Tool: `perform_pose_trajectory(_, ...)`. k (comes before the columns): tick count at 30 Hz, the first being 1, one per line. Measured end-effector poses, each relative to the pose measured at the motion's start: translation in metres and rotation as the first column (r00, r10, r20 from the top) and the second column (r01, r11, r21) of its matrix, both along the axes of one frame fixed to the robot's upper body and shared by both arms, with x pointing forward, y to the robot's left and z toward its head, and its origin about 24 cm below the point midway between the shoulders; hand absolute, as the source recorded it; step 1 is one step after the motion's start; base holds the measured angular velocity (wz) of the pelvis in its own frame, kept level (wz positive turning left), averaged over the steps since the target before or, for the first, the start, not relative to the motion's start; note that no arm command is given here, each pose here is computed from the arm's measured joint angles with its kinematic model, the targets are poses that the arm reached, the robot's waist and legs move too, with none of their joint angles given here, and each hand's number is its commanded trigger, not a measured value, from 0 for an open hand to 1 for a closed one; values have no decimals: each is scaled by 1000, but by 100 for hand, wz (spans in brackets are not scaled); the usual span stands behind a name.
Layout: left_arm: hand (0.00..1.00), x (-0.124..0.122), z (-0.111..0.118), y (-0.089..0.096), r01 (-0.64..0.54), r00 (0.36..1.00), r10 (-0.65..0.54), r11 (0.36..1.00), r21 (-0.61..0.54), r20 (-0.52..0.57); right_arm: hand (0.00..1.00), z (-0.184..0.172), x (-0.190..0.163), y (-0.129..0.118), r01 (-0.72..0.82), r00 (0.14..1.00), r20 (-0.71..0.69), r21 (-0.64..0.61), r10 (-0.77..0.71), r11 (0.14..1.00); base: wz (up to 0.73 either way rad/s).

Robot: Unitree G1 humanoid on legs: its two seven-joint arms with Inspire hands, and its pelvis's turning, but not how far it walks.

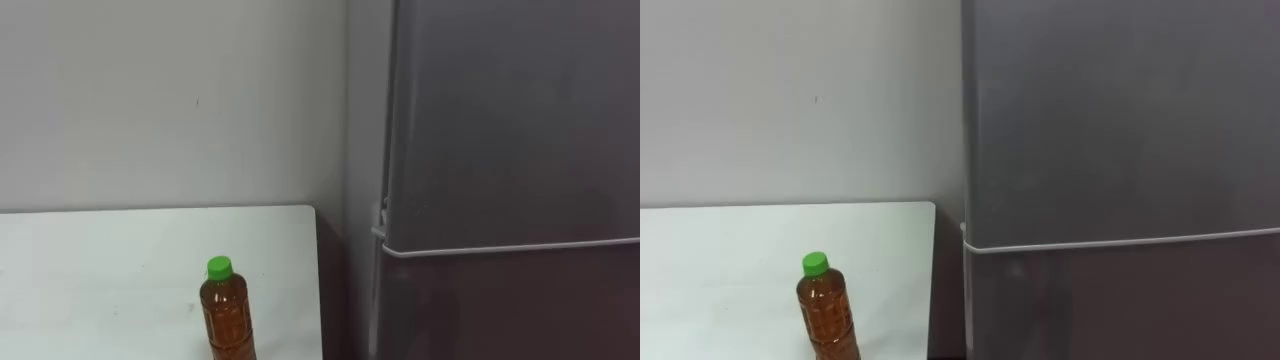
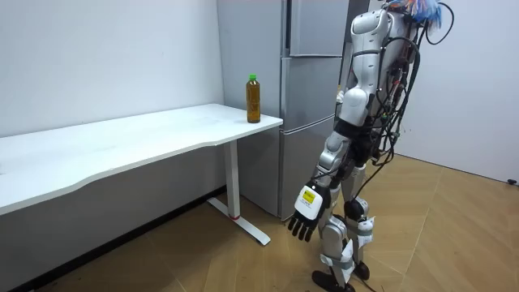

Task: Put the bottle in the upper fridge

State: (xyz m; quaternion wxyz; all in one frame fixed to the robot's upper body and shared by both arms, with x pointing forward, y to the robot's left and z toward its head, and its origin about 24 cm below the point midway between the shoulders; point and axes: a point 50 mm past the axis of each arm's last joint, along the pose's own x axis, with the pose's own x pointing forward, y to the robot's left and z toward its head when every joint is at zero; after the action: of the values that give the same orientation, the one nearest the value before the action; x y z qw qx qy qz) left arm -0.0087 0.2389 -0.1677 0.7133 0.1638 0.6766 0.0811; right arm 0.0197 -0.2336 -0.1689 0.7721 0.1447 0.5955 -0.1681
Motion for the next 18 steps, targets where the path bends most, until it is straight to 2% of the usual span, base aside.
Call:
perform_pose_trajectory(12, 0, -5, 1, 3, -45, 999, 45, 998, 45, 5, 0, 0, -2, 0, 13, 1000, -5, 13, -13, 1000, 0)
perform_pose_trajectory(18, 0, -6, 1, 3, -136, 990, 135, 990, 43, 28, 0, 0, -2, -1, 14, 1000, -3, 11, -14, 1000, 0)
